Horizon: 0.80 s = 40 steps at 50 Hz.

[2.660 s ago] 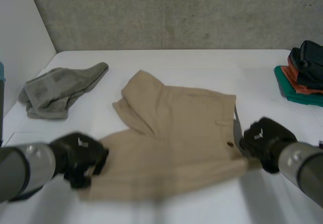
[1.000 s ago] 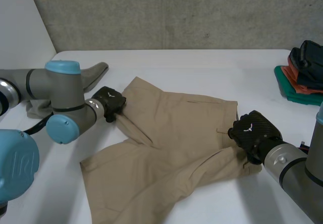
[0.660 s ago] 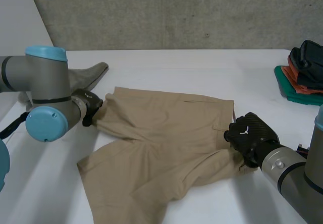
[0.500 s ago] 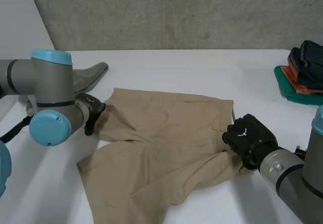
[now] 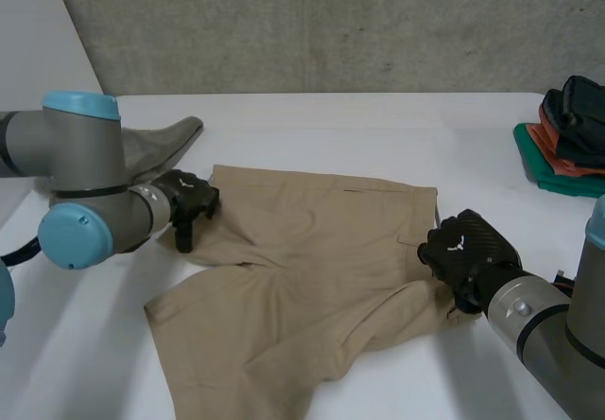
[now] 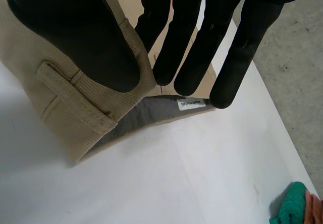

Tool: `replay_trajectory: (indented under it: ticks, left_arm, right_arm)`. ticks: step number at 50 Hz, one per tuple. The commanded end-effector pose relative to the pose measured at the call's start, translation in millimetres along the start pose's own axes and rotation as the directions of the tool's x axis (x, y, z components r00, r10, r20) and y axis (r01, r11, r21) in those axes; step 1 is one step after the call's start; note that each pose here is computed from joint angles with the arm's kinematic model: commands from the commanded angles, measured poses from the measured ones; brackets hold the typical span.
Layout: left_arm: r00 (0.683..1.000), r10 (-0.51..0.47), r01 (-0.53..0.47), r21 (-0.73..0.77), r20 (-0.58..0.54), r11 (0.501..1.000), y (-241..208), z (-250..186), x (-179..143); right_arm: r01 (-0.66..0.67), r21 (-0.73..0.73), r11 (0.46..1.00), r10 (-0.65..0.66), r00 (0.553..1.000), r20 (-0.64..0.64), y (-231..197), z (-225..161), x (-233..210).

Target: Fold the laundry.

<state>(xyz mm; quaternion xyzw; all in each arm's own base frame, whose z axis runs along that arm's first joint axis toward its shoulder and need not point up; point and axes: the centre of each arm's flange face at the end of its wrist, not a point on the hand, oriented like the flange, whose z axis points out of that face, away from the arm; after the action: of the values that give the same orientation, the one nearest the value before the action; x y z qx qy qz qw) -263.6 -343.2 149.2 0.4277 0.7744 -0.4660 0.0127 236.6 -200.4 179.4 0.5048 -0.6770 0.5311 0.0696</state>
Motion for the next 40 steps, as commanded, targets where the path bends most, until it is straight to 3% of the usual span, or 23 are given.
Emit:
replay_trajectory:
  ticks: [1, 11, 20, 27, 34, 40]
  left_arm:
    - [0.999, 0.027, -0.026, 0.013, -0.026, 1.000, 3.2, 6.6, 6.2]
    - [1.000, 0.019, -0.019, 0.014, 0.023, 1.000, -1.0, -2.1, 2.1]
    - [0.987, 0.012, -0.003, -0.055, 0.160, 0.998, 1.4, -25.7, -23.8]
    - [0.983, 0.019, -0.001, -0.096, 0.184, 0.995, 3.4, -39.5, -19.0]
    - [0.988, 0.011, -0.005, -0.040, 0.152, 0.999, -0.7, -30.6, -9.0]
    - [0.999, 0.009, -0.011, 0.048, 0.040, 0.999, -1.2, -12.5, 5.3]
  right_arm:
    - [-0.002, -0.009, 1.000, 0.002, 1.000, 0.007, 2.5, 1.4, -1.3]
    - [-0.003, -0.004, 1.000, 0.003, 1.000, -0.005, 1.4, 1.6, 1.7]
    - [0.006, 0.013, 1.000, -0.006, 1.000, 0.001, -2.8, -2.8, -1.9]
    - [0.011, 0.022, 1.000, -0.011, 1.000, 0.004, -5.4, -5.6, -3.7]
    - [0.011, 0.023, 1.000, -0.011, 1.000, 0.005, -5.4, -5.8, -4.3]
    - [0.009, 0.018, 1.000, -0.009, 1.000, 0.002, -4.1, -5.3, -3.1]
